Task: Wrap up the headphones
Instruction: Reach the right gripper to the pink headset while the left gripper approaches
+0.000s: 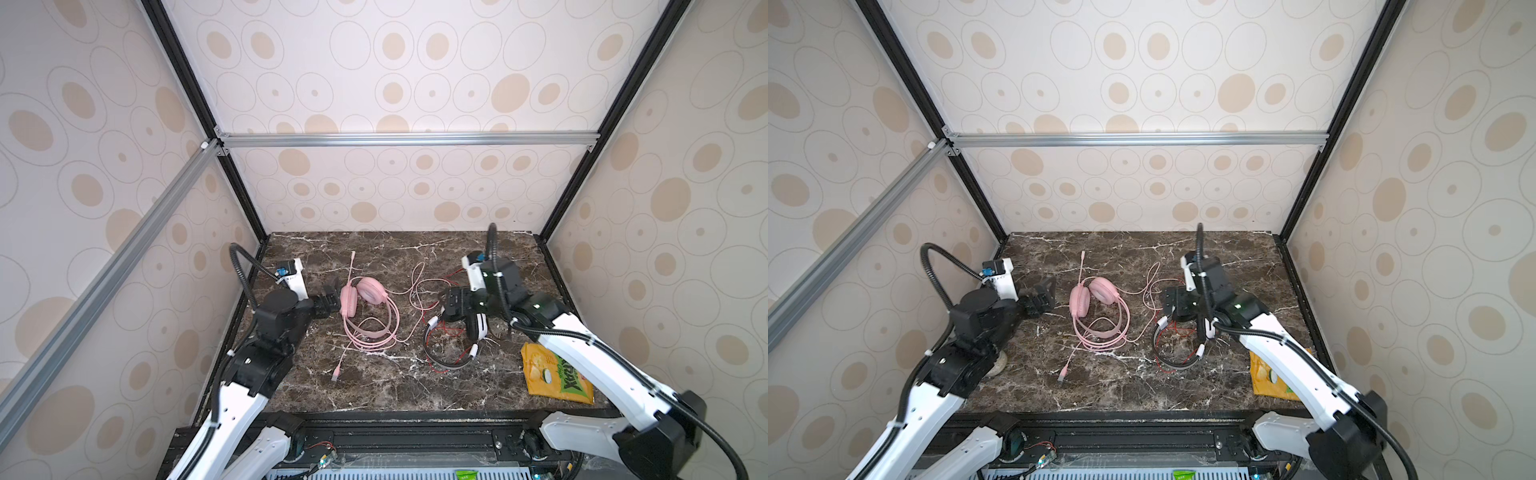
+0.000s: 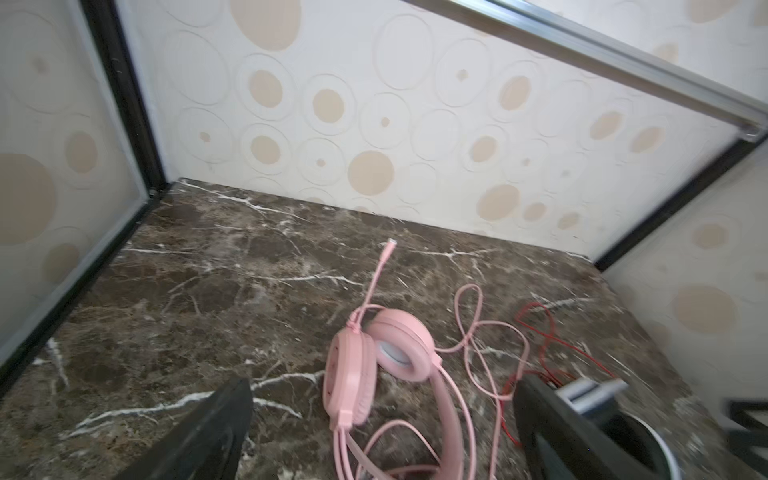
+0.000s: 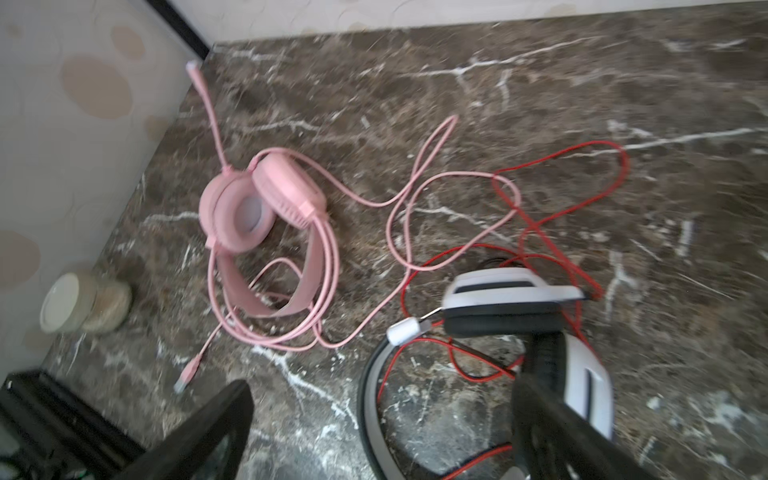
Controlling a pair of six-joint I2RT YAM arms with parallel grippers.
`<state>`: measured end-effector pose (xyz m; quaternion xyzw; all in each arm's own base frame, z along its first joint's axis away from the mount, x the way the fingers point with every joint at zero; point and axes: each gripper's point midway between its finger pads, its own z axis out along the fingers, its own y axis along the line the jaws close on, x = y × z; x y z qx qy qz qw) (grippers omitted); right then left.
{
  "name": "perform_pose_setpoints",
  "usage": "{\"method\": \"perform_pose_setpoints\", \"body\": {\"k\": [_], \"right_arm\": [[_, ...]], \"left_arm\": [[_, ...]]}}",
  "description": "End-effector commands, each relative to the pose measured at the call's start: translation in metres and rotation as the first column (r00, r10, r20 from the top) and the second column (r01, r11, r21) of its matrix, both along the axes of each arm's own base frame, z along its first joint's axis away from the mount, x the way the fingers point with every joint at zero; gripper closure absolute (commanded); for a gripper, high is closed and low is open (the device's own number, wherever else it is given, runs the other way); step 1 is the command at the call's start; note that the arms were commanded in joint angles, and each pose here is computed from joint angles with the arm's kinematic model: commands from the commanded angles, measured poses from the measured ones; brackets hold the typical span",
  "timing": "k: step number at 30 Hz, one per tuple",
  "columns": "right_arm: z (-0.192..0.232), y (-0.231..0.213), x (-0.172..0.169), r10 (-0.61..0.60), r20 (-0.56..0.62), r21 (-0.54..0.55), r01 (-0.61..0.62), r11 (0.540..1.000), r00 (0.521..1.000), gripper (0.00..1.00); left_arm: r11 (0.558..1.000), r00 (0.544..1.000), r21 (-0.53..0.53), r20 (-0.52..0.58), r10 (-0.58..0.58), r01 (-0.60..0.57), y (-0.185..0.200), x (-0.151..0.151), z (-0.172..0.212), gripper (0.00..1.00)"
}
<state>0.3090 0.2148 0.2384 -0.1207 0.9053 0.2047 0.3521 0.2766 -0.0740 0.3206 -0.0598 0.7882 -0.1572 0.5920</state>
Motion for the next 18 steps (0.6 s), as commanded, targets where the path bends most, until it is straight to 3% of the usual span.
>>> {"method": "perform_pose_setpoints", "body": {"k": [1,5,7,10,18], "right_arm": [[-0.003,0.039,-0.002,0.187,-0.057,-0.018,-0.189,0.982,0.981,0.0],[-0.01,0.081,0.026,0.284,-0.085,-0.03,-0.288,0.957,0.955,0.01],[-0.021,0.109,0.034,0.384,-0.106,-0.004,-0.386,0.922,0.917,0.08],[-0.041,0.143,0.048,0.483,-0.099,-0.001,-0.485,0.874,0.87,0.09],[-0.087,0.206,0.097,0.542,-0.146,0.01,-0.547,0.837,0.828,0.17]], "left_arm": [[0.994,0.991,-0.039,-0.086,-0.101,0.098,-0.009,-0.031,-0.009,0.02],[0.982,0.983,-0.054,-0.014,-0.182,0.181,-0.016,-0.049,-0.001,0.02],[0.97,0.972,-0.058,0.027,-0.235,0.236,-0.023,-0.056,-0.002,0.02],[0.966,0.969,-0.07,0.044,-0.245,0.247,-0.024,-0.06,-0.009,0.02],[0.951,0.951,-0.066,0.091,-0.296,0.302,-0.03,-0.07,-0.016,0.02]]}}
